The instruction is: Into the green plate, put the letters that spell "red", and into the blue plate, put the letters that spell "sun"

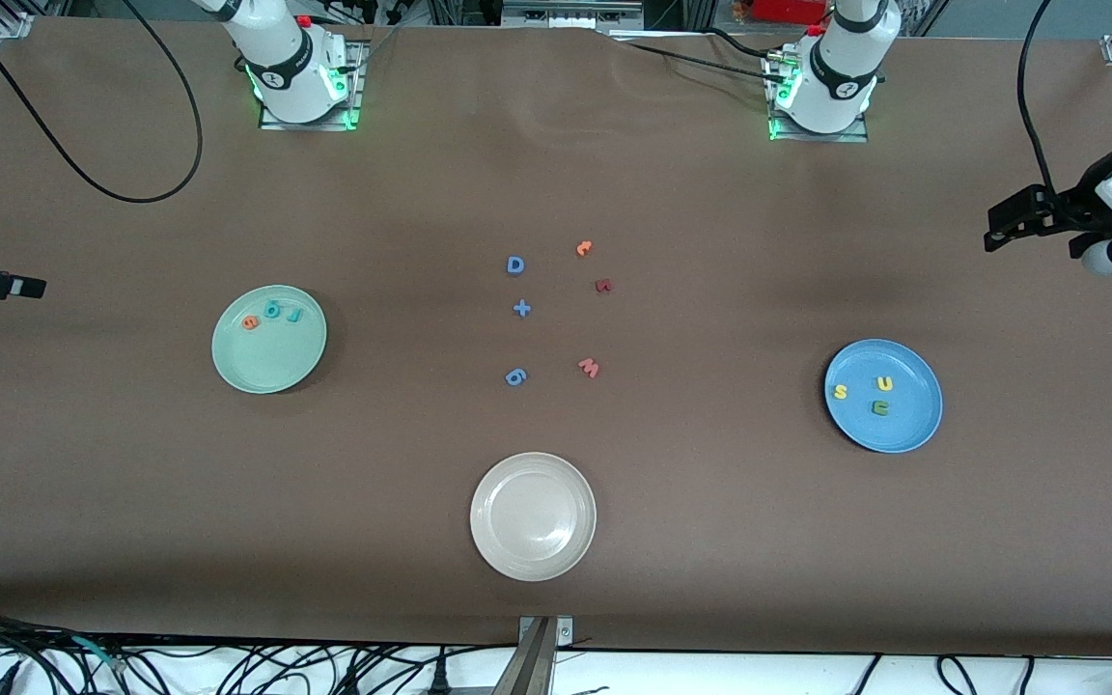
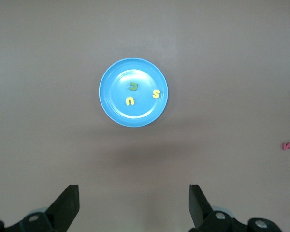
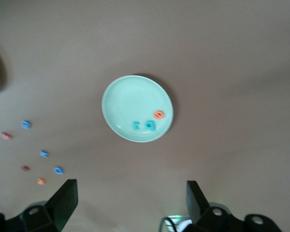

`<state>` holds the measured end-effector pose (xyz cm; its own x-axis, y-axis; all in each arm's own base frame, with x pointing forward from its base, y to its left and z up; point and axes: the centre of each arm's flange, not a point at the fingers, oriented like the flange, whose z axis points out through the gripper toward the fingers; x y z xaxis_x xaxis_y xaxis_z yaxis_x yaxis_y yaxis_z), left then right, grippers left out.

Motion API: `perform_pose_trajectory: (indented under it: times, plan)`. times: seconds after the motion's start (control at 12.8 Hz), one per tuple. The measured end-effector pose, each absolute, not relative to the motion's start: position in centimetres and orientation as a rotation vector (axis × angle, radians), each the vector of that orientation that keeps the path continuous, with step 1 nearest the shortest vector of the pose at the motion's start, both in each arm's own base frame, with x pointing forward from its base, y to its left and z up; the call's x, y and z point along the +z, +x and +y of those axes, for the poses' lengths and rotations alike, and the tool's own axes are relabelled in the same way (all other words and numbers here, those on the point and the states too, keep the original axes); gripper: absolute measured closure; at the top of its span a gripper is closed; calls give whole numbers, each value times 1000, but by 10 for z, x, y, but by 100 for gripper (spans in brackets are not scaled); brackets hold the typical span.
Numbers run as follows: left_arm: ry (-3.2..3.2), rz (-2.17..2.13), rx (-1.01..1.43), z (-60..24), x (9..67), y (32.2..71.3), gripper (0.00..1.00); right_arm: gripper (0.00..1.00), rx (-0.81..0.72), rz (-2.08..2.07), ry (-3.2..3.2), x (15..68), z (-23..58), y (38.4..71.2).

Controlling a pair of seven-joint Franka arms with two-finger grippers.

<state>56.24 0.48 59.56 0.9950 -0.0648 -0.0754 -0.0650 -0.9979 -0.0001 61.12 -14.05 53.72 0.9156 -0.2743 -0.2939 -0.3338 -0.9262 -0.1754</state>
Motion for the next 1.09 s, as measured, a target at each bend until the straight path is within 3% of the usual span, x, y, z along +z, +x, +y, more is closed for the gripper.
perform_pose_trajectory:
  times: [0.47,0.86,1.09]
  plan:
    - [-3130,104,98,3,597,575,0,1,406,280,-3066,553,-97,613]
    - [-3169,105,79,-2,602,577,0,0,72,245,-3110,547,-82,606]
    - [-3171,102,85,-1,600,579,0,0,14,234,-3118,548,-63,588]
